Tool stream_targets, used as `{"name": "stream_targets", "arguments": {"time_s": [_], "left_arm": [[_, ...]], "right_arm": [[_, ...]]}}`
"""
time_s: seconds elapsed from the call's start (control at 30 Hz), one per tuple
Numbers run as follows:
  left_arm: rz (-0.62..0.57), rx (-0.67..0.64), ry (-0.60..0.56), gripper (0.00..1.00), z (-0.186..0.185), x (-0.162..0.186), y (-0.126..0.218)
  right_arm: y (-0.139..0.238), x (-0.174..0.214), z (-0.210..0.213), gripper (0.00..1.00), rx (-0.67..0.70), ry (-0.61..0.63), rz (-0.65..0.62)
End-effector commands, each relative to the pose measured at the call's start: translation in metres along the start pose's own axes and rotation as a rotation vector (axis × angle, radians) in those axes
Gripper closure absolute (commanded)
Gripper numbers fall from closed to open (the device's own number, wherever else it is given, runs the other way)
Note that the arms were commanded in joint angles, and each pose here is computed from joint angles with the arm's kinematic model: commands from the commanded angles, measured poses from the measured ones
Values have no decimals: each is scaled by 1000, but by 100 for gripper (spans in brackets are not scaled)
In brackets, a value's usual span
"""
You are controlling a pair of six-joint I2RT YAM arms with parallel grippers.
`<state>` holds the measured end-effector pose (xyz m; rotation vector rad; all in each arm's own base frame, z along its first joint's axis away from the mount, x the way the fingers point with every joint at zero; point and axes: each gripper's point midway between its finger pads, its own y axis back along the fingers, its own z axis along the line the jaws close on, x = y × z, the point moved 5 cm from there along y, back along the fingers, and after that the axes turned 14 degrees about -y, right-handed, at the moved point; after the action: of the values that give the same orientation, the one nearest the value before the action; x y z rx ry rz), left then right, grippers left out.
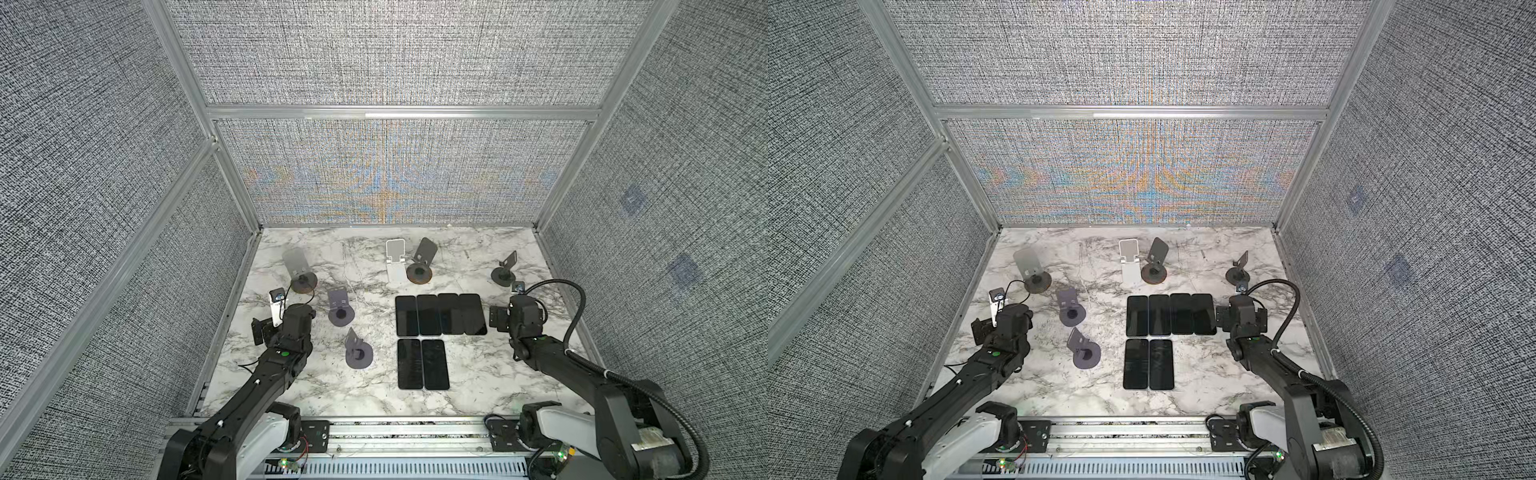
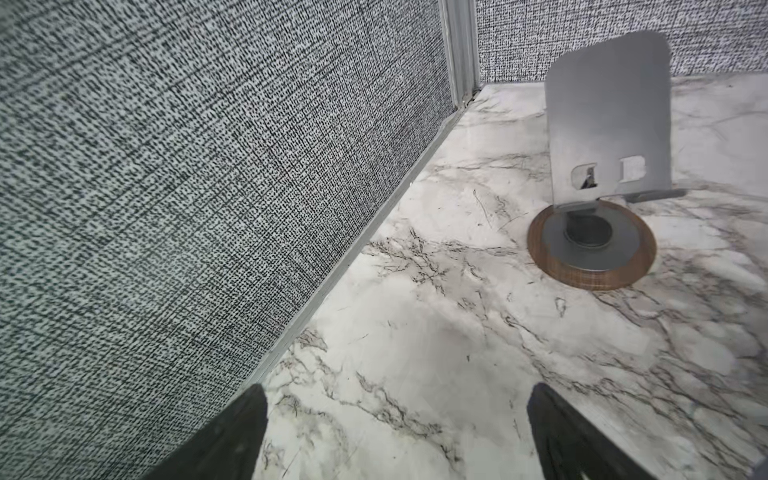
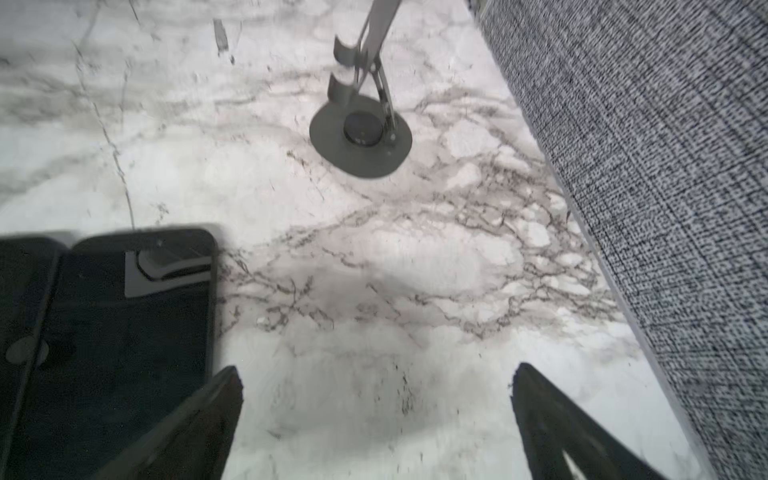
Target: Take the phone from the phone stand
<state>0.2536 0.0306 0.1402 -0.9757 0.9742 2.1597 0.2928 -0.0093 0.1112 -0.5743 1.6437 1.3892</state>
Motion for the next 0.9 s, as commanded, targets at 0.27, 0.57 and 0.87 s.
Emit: {"name": "stream_targets", "arguments": {"time_s": [0.27,0.57,0.87], "left_arm": [[-144,108,74,1,-24,-46,-57],[-168,233,95,1,-41,-45,-68],[-252,301,79,1,-49,-40,-60]], "right_arm": [[-9,-35,17,1,-95,19,-215],[-9,-34,21,1,-129,4,-207],[-26,-15,31,1,-210,-33,-305]]}}
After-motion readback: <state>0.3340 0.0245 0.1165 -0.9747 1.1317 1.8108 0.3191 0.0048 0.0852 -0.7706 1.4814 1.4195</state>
